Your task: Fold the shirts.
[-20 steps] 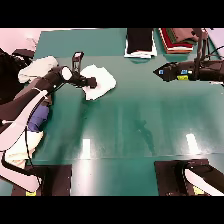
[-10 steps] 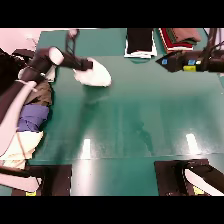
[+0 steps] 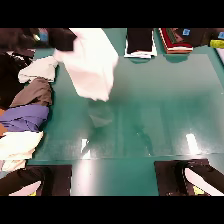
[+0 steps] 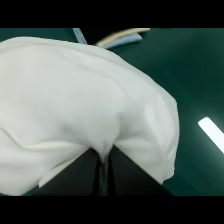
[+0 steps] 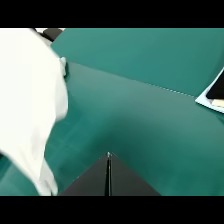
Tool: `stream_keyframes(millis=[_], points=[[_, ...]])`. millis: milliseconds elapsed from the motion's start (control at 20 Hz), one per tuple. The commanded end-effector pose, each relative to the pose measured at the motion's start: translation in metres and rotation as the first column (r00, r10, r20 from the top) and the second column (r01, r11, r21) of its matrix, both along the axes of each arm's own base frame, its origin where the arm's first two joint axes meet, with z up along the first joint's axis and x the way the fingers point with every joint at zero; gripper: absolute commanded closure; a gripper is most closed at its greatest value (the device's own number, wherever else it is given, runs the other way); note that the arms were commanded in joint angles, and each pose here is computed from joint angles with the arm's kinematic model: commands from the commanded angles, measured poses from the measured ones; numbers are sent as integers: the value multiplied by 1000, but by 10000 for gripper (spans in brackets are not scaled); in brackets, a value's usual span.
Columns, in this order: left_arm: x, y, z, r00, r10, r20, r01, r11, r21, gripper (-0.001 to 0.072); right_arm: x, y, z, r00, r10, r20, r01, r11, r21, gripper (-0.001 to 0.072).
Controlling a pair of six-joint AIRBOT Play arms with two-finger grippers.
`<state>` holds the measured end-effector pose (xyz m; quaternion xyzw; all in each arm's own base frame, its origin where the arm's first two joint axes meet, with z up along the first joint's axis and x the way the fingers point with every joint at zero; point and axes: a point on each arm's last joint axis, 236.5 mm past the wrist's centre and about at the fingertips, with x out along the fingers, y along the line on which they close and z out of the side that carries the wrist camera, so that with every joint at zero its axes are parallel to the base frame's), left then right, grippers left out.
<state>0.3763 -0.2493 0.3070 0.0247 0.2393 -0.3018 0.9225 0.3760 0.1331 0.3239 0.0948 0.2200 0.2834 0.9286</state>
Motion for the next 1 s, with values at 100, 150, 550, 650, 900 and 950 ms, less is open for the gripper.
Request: stream_keyframes(millis=[100,150,550,650,900,950], points=[[-52,-80,-95,967,-210,-146,227,968,109,536,-3,-9,0,999,-28,-40,29,999,27,696],[-49,-89,-107,965,-215,-150,232,967,106,188,-5,-8,-2,999,-20,-50,22,999,24,696],[39,43,-160,927,155,-340,-134,987,84,59,-20,-1,-20,991,34,-131,-36,999,-7,696],[29,44,-205,876,124,-465,-113,992,53,60,-21,-1,-20,991,35,-131,-36,999,-7,696],[-24,-17,-299,699,-109,-707,23,991,-129,68,-22,0,-32,986,40,-162,-41,999,-5,696],[-31,-29,-309,677,-146,-721,54,987,-149,68,-23,0,-40,983,37,-180,-38,999,-2,697]])
